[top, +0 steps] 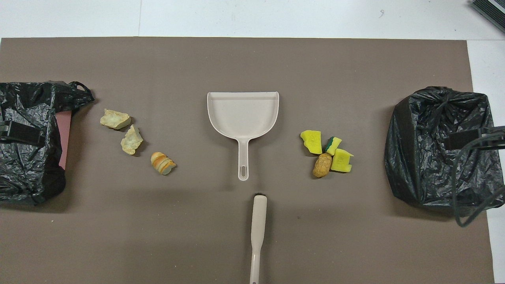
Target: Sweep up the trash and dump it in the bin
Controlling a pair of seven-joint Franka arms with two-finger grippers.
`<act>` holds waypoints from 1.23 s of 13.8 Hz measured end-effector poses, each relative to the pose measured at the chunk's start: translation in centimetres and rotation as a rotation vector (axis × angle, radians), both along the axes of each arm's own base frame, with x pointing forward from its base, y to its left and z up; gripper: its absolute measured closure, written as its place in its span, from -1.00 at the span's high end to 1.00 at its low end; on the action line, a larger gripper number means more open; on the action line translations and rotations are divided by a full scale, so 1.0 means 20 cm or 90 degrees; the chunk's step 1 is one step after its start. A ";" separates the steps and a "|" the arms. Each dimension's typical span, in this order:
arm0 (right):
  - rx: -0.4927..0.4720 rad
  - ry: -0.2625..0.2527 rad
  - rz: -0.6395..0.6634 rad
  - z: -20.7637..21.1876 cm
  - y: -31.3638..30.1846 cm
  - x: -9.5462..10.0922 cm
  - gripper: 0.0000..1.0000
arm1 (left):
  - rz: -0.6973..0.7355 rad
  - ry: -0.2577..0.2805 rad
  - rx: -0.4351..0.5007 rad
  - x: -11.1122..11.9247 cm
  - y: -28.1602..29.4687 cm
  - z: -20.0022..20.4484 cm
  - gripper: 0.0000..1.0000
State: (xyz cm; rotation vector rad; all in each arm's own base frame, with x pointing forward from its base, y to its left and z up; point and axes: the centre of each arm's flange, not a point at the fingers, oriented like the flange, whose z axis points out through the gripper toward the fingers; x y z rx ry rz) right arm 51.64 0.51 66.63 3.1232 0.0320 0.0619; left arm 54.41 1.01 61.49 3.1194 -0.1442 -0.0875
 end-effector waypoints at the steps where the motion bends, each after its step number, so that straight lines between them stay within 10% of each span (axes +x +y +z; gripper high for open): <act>1: 0.000 0.000 0.001 0.00 0.00 0.00 1.00 | 0.000 0.000 0.000 0.00 0.00 0.00 1.00; 17: 0.000 0.020 0.000 -0.01 0.00 -0.02 1.00 | -0.010 0.018 -0.001 -0.01 -0.04 -0.06 1.00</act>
